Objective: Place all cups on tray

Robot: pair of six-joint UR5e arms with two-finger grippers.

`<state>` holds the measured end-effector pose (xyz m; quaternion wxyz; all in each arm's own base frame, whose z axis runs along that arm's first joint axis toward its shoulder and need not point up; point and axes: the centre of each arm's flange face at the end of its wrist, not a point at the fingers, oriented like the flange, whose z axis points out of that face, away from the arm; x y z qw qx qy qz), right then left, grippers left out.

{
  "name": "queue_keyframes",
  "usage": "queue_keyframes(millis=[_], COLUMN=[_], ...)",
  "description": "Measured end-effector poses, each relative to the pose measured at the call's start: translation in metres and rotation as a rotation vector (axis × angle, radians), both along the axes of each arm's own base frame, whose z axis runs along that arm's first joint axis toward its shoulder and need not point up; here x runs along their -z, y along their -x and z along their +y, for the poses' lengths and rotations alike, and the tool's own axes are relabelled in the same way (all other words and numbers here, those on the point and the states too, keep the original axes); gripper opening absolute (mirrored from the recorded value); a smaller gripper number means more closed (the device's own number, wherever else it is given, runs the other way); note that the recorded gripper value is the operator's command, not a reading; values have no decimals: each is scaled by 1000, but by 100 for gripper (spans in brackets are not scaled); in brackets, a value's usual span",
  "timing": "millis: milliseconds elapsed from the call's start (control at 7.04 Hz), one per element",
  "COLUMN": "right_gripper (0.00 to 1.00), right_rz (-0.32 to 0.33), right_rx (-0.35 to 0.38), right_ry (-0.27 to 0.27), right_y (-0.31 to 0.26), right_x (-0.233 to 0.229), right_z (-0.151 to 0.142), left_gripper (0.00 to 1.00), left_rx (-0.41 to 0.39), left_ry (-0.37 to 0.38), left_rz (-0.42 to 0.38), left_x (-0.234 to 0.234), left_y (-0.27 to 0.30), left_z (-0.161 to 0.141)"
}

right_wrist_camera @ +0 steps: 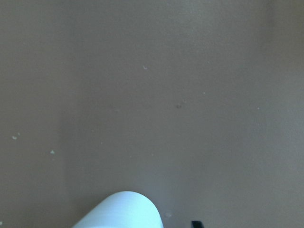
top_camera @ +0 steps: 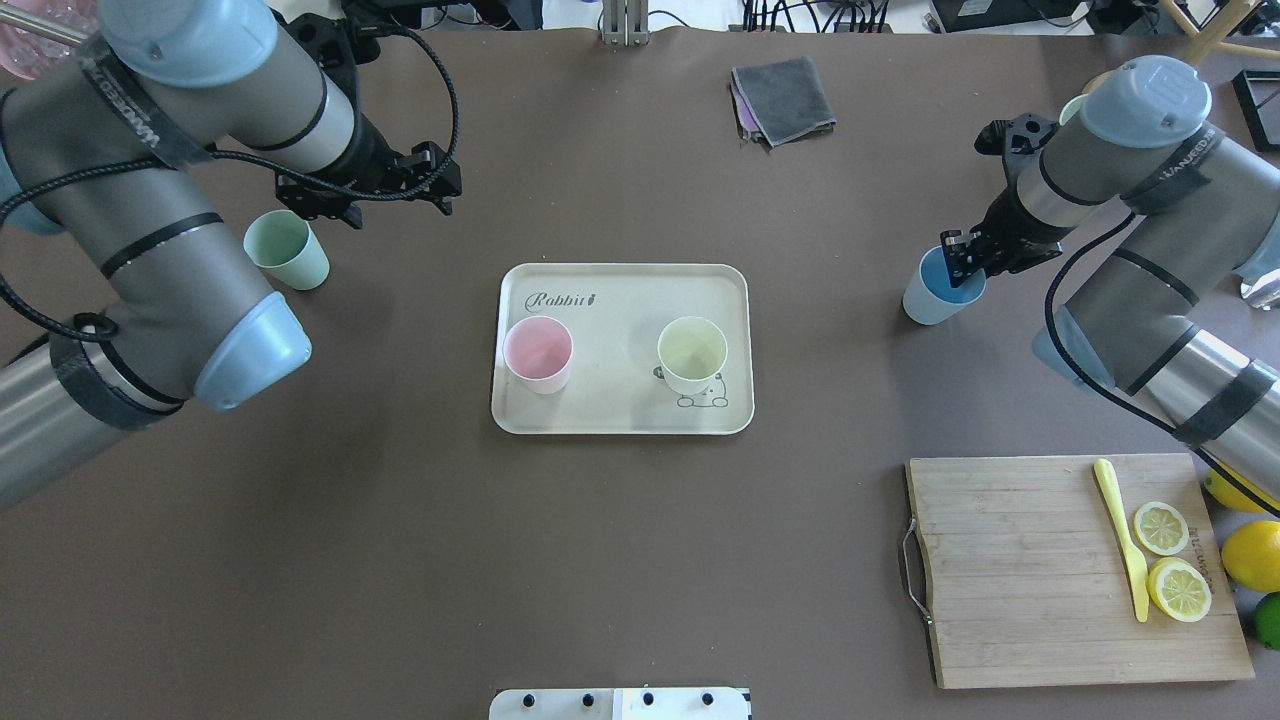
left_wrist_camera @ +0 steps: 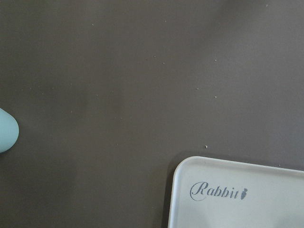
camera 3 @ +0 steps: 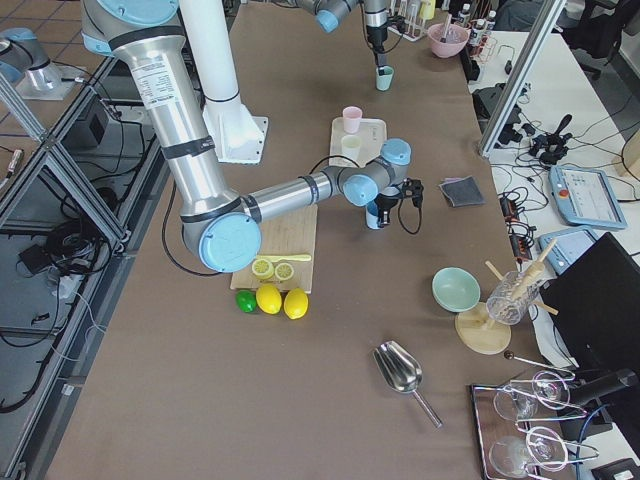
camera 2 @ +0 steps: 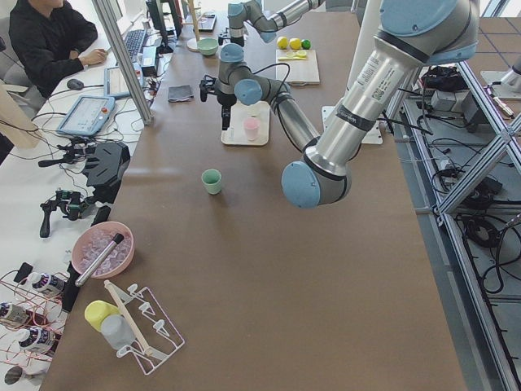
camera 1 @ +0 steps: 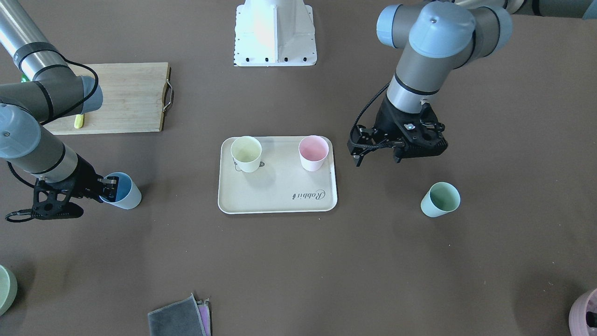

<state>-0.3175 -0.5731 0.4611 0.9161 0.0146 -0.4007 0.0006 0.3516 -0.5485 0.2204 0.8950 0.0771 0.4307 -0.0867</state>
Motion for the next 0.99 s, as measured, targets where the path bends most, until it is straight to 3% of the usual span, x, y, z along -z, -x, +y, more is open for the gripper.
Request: queue_keyframes(millis=[426,710,994], right_gripper=[0,0,0], right_rz=[-95,-93,-97], right_rx=[-3,-13,-53], right_ry=[21,57,85], right_y=[-35,-36,-18], right_x=[46,128,183], right_z=[-5,-7,2], left_gripper=[97,97,97], left_rx=[-73,-146,-143], left_ry=[-62,-118,-160], left_rz=[-58,-120,-105], left_x=[-28,-86,-165], left_y=[77,100,96], left_z=[-31,-42,-53])
